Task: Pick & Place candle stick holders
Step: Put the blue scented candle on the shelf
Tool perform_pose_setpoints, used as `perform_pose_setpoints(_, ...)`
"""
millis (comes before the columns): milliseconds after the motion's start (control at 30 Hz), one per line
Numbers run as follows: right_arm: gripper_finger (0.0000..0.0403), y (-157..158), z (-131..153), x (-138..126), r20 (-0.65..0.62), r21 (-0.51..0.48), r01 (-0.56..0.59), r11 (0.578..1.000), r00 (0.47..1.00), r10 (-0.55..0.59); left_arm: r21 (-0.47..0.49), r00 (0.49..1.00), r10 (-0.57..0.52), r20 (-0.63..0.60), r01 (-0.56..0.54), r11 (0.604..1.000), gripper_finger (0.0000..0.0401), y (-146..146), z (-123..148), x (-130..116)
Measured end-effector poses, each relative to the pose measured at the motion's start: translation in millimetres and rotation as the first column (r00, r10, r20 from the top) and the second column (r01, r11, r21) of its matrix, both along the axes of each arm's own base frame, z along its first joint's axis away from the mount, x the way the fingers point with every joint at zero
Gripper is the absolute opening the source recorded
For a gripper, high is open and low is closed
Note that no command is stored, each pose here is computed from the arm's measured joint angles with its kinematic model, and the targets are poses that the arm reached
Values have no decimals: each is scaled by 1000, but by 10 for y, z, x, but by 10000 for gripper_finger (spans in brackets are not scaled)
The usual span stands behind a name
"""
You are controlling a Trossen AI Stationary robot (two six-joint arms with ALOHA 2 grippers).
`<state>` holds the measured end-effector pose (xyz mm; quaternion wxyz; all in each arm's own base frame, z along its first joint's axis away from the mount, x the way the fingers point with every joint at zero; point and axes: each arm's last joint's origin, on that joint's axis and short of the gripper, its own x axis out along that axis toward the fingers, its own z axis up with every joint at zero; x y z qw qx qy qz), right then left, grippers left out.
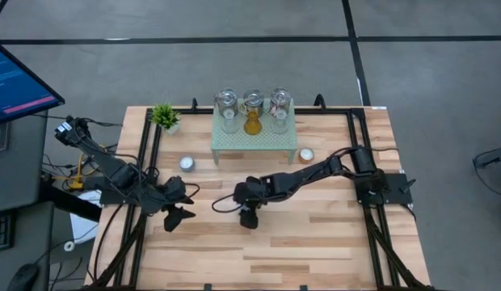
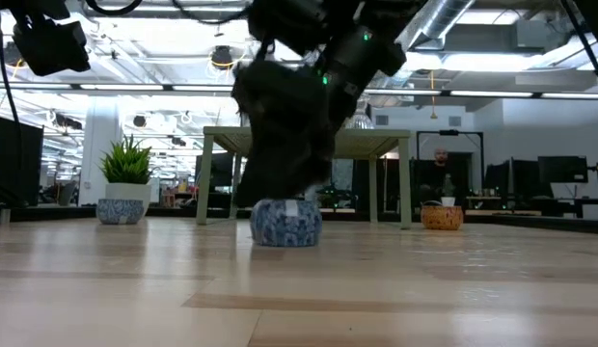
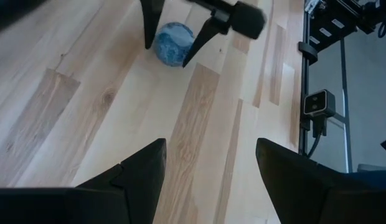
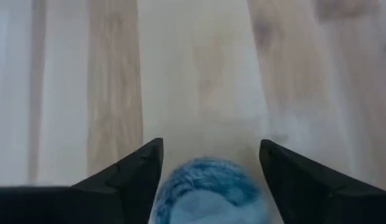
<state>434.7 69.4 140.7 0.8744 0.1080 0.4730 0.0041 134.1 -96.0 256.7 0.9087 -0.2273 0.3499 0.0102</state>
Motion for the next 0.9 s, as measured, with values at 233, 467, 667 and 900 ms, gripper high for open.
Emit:
perform_pose_setpoints(233,239,-81,137,-47,-27,73,-11,997,1000,13,10,1000,14,9,-15,1000,248,5,3,2)
perform_pose_setpoints(467,265,-60,594,-343,-139,209,22,978,990,8,73,989,127,74,-133,989,247,22,2,44)
perform_pose_setpoints(667,267,269,761,-705,-124,-2,-9,1000,992,9,139,967,153,202,-183,973,232,-79,-209,268)
perform_pose_setpoints(900,265,447,328,-925,-53,-12,13,1000,998,-14,126,964,138,226,-169,978,228,32,-768,555)
